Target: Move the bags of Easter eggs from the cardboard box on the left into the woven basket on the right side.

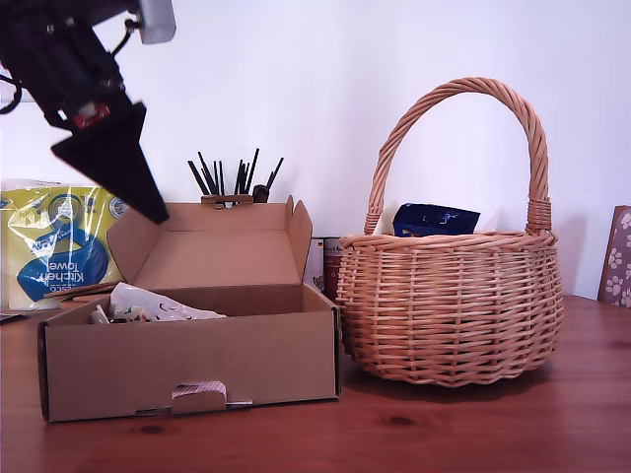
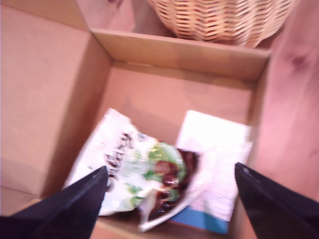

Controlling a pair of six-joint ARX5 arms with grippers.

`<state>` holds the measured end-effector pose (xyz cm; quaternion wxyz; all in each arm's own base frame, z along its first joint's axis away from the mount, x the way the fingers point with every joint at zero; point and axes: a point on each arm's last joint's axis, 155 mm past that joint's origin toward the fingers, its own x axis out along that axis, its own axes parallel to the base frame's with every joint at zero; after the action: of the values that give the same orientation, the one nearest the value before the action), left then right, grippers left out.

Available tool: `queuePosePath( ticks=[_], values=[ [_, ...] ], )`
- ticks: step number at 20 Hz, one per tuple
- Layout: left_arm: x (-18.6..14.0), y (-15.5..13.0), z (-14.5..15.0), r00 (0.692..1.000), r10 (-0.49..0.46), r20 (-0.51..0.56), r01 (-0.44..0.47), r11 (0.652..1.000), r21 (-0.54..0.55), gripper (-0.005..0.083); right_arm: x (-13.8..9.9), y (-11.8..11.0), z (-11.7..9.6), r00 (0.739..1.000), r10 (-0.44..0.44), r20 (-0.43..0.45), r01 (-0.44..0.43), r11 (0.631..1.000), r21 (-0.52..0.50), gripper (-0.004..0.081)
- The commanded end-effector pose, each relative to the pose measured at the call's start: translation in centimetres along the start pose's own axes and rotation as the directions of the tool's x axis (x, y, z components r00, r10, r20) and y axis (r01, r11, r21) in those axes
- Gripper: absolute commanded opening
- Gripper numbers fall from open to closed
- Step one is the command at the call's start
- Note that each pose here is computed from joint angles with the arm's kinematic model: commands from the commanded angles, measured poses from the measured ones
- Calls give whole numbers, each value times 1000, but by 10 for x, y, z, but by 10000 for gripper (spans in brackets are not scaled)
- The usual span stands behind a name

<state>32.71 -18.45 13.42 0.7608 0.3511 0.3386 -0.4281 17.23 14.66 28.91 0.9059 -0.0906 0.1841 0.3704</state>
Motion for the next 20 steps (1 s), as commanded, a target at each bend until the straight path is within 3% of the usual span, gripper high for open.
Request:
queuePosePath(
  ticks=[1, 8, 12, 15, 20],
  values=[
    [17, -4, -17, 998, -22, -62, 25, 998, 56, 783, 0, 2, -5, 1000, 11, -8, -11, 1000, -2, -12],
    [61, -1, -56, 975, -43, -218, 95, 967, 235, 783, 0, 4, -13, 999, 16, -39, -16, 1000, -13, -12],
    [80, -1, -80, 952, -48, -302, 133, 955, 267, 783, 0, 4, -12, 999, 16, -38, -16, 1000, -14, -12],
    [90, 7, -82, 951, -18, -310, 120, 943, 311, 783, 0, 4, -13, 999, 16, -39, -16, 1000, -15, -12],
    [104, 1, -94, 940, -49, -338, 156, 942, 297, 783, 0, 4, -13, 999, 16, -39, -16, 1000, -16, -12]
  ],
)
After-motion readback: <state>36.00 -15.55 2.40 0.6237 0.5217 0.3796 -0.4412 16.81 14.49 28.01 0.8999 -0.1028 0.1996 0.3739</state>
